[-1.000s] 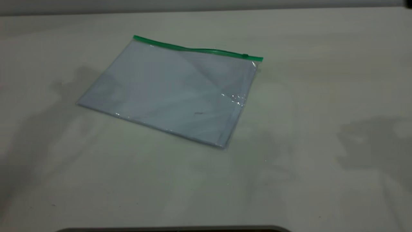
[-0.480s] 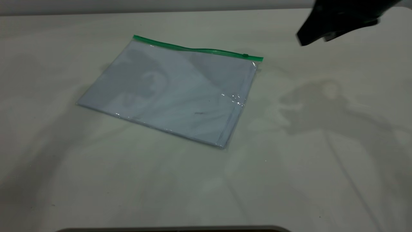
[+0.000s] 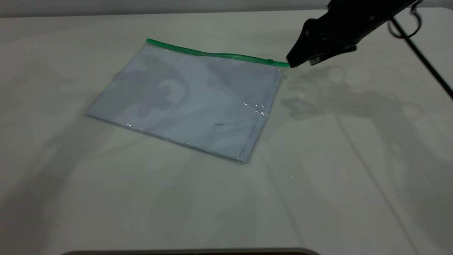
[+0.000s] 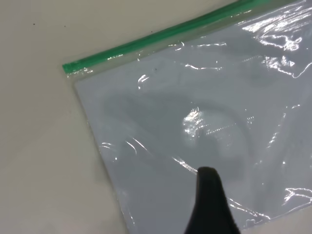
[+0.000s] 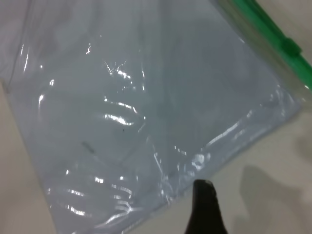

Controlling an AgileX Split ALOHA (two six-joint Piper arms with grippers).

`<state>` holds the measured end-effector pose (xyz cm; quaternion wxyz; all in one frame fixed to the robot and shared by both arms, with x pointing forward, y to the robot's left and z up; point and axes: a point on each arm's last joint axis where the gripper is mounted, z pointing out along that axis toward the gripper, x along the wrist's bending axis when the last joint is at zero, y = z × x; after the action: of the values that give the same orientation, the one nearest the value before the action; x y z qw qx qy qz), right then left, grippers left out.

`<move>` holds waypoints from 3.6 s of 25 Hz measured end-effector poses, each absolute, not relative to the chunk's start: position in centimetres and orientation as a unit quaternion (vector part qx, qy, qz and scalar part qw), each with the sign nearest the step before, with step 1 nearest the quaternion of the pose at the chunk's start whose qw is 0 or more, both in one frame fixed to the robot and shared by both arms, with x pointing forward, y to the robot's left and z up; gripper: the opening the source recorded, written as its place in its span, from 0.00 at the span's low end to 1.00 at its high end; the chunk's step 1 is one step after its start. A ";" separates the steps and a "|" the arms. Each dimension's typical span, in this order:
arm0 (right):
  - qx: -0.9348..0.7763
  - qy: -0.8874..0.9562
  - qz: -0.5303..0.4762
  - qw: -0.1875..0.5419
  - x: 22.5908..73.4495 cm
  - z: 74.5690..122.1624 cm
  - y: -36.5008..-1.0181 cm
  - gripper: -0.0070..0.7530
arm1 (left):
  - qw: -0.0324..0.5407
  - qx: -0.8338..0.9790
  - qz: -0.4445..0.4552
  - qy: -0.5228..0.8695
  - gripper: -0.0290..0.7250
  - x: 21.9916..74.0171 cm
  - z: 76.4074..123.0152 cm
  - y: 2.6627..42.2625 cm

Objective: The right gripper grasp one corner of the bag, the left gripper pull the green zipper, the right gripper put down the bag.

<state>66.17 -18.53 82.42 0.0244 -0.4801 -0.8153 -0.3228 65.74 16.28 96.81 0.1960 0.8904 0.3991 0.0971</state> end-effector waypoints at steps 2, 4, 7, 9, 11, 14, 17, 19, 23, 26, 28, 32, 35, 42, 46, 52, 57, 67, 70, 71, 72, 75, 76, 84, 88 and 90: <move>-0.481 -0.813 -0.327 0.032 66.9 81.3 -18.3 0.79 | 0.196 0.893 0.099 0.394 0.82 65.7 96.8 16.3; -0.483 -0.809 -0.332 0.040 67.5 80.4 -18.1 0.79 | 0.195 0.894 0.100 0.390 0.82 65.7 96.8 16.3; -0.489 -0.803 -0.337 0.051 68.1 78.9 -17.8 0.79 | 0.195 0.897 0.102 0.382 0.82 65.8 96.8 16.3; -0.496 -0.798 -0.338 0.058 68.4 77.6 -17.7 0.79 | 0.195 0.898 0.103 0.381 0.82 65.8 96.8 16.3; -0.500 -0.795 -0.338 0.063 68.6 76.6 -17.6 0.79 | 0.196 0.898 0.105 0.380 0.82 65.8 96.8 16.3; -0.505 -0.789 -0.342 0.067 69.0 75.5 -17.7 0.79 | 0.196 0.898 0.105 0.379 0.82 65.8 96.8 16.3; -0.509 -0.782 -0.354 0.069 69.4 75.4 -18.0 0.79 | 0.196 0.898 0.106 0.379 0.82 65.8 96.8 16.3; -0.500 -0.781 -0.367 0.077 69.3 75.3 -18.0 0.79 | 0.196 0.898 0.106 0.379 0.82 65.8 96.8 16.3; -0.482 -0.773 -0.401 0.095 69.2 75.2 -17.4 0.79 | 0.198 0.897 0.109 0.379 0.82 65.9 96.9 16.3; -0.479 -0.761 -0.426 0.100 69.2 75.2 -17.2 0.79 | 0.198 0.898 0.109 0.377 0.82 65.9 96.9 16.3; -0.480 -0.757 -0.433 0.100 69.3 74.9 -17.1 0.79 | 0.198 0.899 0.109 0.376 0.82 65.9 96.9 16.3; -0.484 -0.750 -0.438 0.103 69.1 74.3 -17.1 0.79 | 0.199 0.898 0.112 0.376 0.82 65.9 96.9 16.3; -0.483 -0.750 -0.440 0.102 69.0 73.8 -17.1 0.77 | 0.203 0.896 0.118 0.376 0.82 66.1 96.9 16.3; -0.483 -0.733 -0.467 0.105 68.9 73.0 -16.9 0.73 | 0.208 0.894 0.126 0.377 0.82 66.2 97.0 16.2; -0.485 -0.719 -0.485 0.111 68.8 72.3 -16.8 0.70 | 0.209 0.893 0.127 0.377 0.82 66.2 97.0 16.2; -0.481 -0.714 -0.495 0.117 68.6 72.1 -16.7 0.45 | 0.211 0.892 0.131 0.377 0.82 66.3 97.1 16.2; -0.471 -0.710 -0.507 0.130 68.5 72.4 -16.5 0.08 | 0.216 0.890 0.140 0.376 0.82 66.5 97.1 16.2; -0.422 -0.756 -0.483 0.130 68.5 74.9 -16.3 0.06 | 0.239 0.918 0.165 0.271 0.82 66.0 97.1 13.0; -0.402 -0.778 -0.468 0.120 68.8 76.9 -16.4 0.06 | 0.242 0.930 0.143 0.239 0.82 65.9 95.8 11.1; -0.398 -0.783 -0.463 0.119 68.9 77.4 -16.4 0.06 | 0.245 0.931 0.134 0.234 0.81 66.1 95.6 10.5; -0.392 -0.788 -0.460 0.117 68.9 77.9 -16.4 0.06 | 0.244 0.933 0.126 0.232 0.80 66.4 95.1 10.2; -0.384 -0.798 -0.449 0.116 68.9 78.9 -16.5 0.06 | 0.253 0.933 0.111 0.230 0.78 67.8 94.7 9.2; -0.382 -0.801 -0.446 0.116 68.9 79.1 -16.5 0.06 | 0.253 0.935 0.104 0.227 0.77 68.2 94.5 9.0; -0.368 -0.825 -0.418 0.094 68.8 78.8 -16.1 0.06 | 0.238 0.953 0.039 0.185 0.73 70.1 92.5 7.4; -0.344 -0.849 -0.394 0.071 68.6 78.5 -15.5 0.06 | 0.239 0.962 0.009 0.134 0.73 69.9 90.4 7.0; -0.337 -0.855 -0.388 0.066 68.6 78.4 -15.3 0.06 | 0.247 0.963 0.001 0.107 0.73 69.8 89.8 6.8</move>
<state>68.56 -15.33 78.40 0.0659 -0.3375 -0.8550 -0.3882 69.82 6.80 89.82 0.2471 0.9630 0.1074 0.0014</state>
